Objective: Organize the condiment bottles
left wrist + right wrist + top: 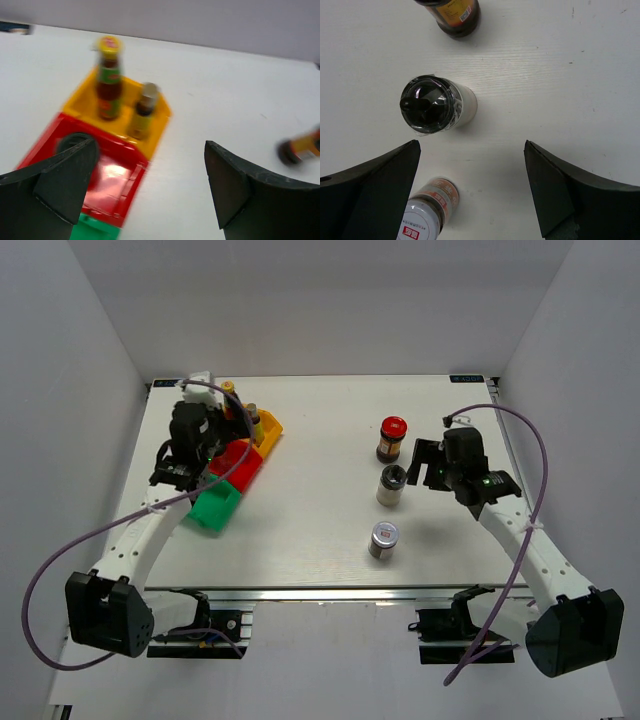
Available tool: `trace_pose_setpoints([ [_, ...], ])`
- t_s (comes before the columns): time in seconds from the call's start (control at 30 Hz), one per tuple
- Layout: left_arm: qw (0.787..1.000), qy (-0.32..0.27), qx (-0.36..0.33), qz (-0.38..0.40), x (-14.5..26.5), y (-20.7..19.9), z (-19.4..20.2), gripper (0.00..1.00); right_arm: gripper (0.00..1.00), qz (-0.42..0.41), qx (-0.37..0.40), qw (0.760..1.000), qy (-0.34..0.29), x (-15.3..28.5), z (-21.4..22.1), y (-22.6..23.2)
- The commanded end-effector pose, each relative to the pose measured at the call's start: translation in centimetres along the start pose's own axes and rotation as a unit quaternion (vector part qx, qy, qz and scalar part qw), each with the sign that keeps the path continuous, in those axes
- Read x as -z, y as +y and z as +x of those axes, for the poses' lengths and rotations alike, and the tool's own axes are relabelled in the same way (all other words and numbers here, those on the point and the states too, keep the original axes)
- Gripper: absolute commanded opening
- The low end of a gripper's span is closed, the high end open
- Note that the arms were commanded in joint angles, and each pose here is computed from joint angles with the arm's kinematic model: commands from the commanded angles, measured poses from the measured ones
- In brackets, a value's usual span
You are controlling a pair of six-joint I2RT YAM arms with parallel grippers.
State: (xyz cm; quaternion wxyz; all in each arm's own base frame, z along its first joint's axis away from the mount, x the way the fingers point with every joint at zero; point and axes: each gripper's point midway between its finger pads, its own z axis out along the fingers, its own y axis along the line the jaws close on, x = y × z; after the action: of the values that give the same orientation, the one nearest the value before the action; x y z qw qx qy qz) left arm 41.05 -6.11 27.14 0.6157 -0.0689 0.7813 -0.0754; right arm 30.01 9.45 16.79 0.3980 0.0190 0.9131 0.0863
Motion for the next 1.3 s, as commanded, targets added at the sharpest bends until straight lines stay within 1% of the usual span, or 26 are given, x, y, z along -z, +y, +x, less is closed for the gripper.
trace_pose_setpoints([
  [0.0, 0.989, 0.037, -0.032, 0.139, 2.2, -7.3, 2.8, 0.98, 0.89, -0.003, -0.022, 0.999, -0.047, 1.3, -1.6, 0.0],
  [0.03, 0.989, 0.036, -0.047, 0.132, 2.2, -8.1, 3.2, 0.98, 0.89, 0.020, -0.031, 0.998, -0.055, 1.5, -1.8, -0.8],
  [0.07, 0.982, 0.044, -0.069, 0.169, 3.3, -11.5, 4.1, 0.98, 0.89, 0.031, -0.039, 0.997, -0.057, 1.7, -1.9, -1.2],
  [0.13, 0.972, 0.065, -0.099, 0.203, 3.5, -14.4, 6.2, 0.98, 0.89, 0.068, -0.063, 0.994, -0.054, 2.2, -1.7, -2.4],
  [0.17, 0.962, 0.069, -0.109, 0.242, 4.6, -17.2, 6.8, 0.98, 0.89, 0.080, -0.070, 0.993, -0.053, 2.3, -1.6, -2.7],
  [0.23, 0.950, 0.088, -0.126, 0.272, 4.6, -19.7, 8.9, 0.98, 0.89, 0.097, -0.082, 0.991, -0.050, 2.3, -1.4, -3.3],
  [0.27, 0.942, 0.095, -0.136, 0.291, 5.4, -21.4, 9.8, 0.98, 0.89, 0.091, -0.078, 0.992, -0.046, 2.2, -1.3, -3.0],
  [0.3, 0.940, 0.094, -0.140, 0.298, 5.5, -22.3, 9.8, 0.98, 0.89, 0.080, -0.060, 0.994, -0.039, 1.9, -1.1, -2.8],
  [0.37, 0.935, 0.106, -0.148, 0.304, 5.5, -23.6, 11.2, 0.98, 0.89, 0.023, -0.037, 0.999, -0.022, 1.5, -0.8, -0.8],
  [0.43, 0.931, 0.112, -0.146, 0.315, 5.6, -24.4, 12.0, 0.98, 0.89, 0.008, -0.026, 0.999, -0.021, 1.1, -0.8, -0.3],
  [0.5, 0.923, 0.111, -0.146, 0.339, 6.2, -25.8, 12.3, 0.98, 0.89, 0.031, -0.040, 0.998, -0.030, 1.2, -1.0, -1.1],
  [0.53, 0.916, 0.111, -0.152, 0.353, 6.9, -26.9, 12.8, 0.98, 0.89, 0.057, -0.059, 0.996, -0.042, 1.3, -1.4, -1.9],
  [0.6, 0.908, 0.121, -0.172, 0.364, 7.0, -28.4, 14.5, 0.98, 0.89, 0.082, -0.079, 0.993, -0.042, 1.7, -1.4, -2.6],
  [0.63, 0.905, 0.115, -0.177, 0.369, 7.1, -29.7, 14.2, 0.98, 0.89, 0.097, -0.087, 0.990, -0.045, 1.8, -1.5, -3.2],
  [0.67, 0.898, 0.133, -0.194, 0.373, 7.3, -30.8, 16.4, 0.98, 0.89, 0.106, -0.103, 0.988, -0.041, 2.0, -1.3, -3.4],
  [0.77, 0.900, 0.128, -0.207, 0.361, 6.6, -33.0, 16.9, 0.98, 0.89, 0.130, -0.129, 0.982, -0.048, 2.6, -1.6, -4.3],
  [0.8, 0.898, 0.142, -0.213, 0.357, 5.9, -33.3, 18.6, 0.98, 0.89, 0.131, -0.132, 0.981, -0.054, 2.9, -1.7, -4.4],
  [0.83, 0.900, 0.138, -0.208, 0.357, 5.5, -34.0, 18.2, 0.98, 0.89, 0.131, -0.135, 0.980, -0.060, 3.1, -1.8, -4.5],
  [0.87, 0.901, 0.140, -0.208, 0.353, 5.1, -34.2, 18.5, 0.98, 0.89, 0.132, -0.139, 0.979, -0.064, 3.2, -1.9, -4.7],
  [0.9, 0.901, 0.150, -0.212, 0.349, 4.5, -34.4, 19.7, 0.98, 0.89, 0.129, -0.142, 0.979, -0.071, 3.5, -2.0, -4.8],
  [0.97, 0.903, 0.146, -0.212, 0.344, 3.8, -35.2, 19.5, 0.98, 0.89, 0.128, -0.146, 0.978, -0.080, 4.0, -2.1, -4.9],
  [1.0, 0.901, 0.156, -0.217, 0.341, 3.3, -35.3, 20.6, 0.98, 0.90, 0.128, -0.144, 0.978, -0.081, 4.0, -2.1, -4.9],
  [1.1, 0.903, 0.155, -0.224, 0.333, 2.7, -36.1, 20.9, 0.98, 0.89, 0.128, -0.142, 0.978, -0.082, 4.1, -2.1, -5.0],
  [1.13, 0.903, 0.160, -0.231, 0.326, 2.4, -36.2, 21.9, 0.98, 0.89, 0.128, -0.141, 0.979, -0.080, 4.1, -2.0, -5.0],
  [1.2, 0.911, 0.151, -0.236, 0.301, 1.5, -36.4, 21.7, 0.98, 0.89, 0.125, -0.138, 0.979, -0.078, 4.0, -2.0, -5.0],
  [1.27, 0.912, 0.159, -0.248, 0.284, 0.6, -36.3, 23.2, 0.98, 0.89, 0.121, -0.135, 0.980, -0.079, 4.0, -2.0, -4.9],
])
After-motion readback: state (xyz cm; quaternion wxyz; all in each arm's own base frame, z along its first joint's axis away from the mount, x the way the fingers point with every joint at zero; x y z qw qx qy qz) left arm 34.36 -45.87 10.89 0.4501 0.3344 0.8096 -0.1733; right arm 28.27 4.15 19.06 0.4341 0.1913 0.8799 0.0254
